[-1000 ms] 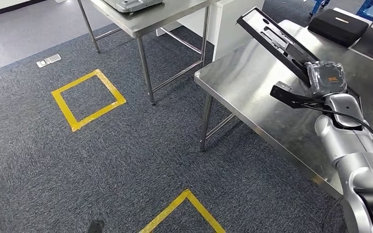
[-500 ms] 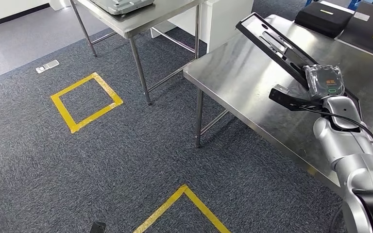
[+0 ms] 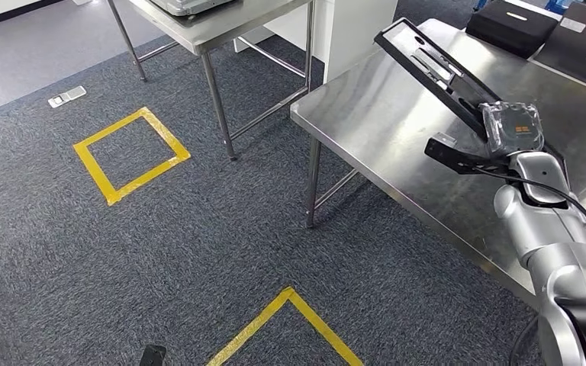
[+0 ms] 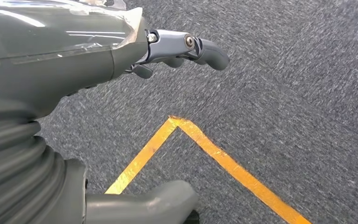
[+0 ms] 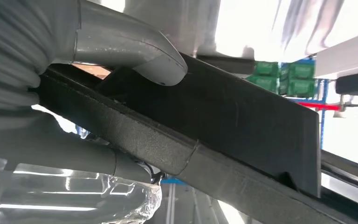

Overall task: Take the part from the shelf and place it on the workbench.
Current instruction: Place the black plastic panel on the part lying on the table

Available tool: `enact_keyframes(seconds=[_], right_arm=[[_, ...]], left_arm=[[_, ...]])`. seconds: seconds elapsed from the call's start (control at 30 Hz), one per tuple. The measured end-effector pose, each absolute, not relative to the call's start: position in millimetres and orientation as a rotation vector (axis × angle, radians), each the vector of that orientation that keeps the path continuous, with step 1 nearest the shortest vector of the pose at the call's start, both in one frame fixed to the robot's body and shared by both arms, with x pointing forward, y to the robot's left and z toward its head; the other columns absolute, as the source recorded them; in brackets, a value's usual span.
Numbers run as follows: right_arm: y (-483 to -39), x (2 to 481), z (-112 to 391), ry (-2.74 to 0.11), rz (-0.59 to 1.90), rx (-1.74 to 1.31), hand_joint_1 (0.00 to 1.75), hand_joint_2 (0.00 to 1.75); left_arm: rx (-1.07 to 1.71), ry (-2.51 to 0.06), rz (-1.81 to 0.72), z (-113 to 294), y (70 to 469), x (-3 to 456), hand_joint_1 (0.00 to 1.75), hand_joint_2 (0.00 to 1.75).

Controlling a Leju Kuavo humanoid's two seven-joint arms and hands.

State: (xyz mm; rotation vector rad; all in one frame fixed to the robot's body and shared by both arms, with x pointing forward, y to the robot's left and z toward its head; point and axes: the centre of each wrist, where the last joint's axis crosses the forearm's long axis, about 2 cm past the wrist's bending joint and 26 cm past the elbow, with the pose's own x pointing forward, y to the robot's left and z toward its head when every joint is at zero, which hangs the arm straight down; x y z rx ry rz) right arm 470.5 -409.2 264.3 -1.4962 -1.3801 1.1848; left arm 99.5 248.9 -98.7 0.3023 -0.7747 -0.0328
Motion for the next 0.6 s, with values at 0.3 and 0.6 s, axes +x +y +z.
enact_keyframes(seconds=[0.3, 0.6], right_arm=[[-409.3, 468.6, 258.5, -1.363, 1.193, -1.496, 1.69, 1.75], [-405.3, 469.6, 258.6, -1.37, 1.196, -1.493, 1.69, 1.75]], left_arm=[[0.302, -0.773, -0.04, -98.5, 245.6, 99.1, 0.0, 1.75], [0.305, -0.772, -0.044, -98.5, 245.2, 98.5, 0.0, 1.75]])
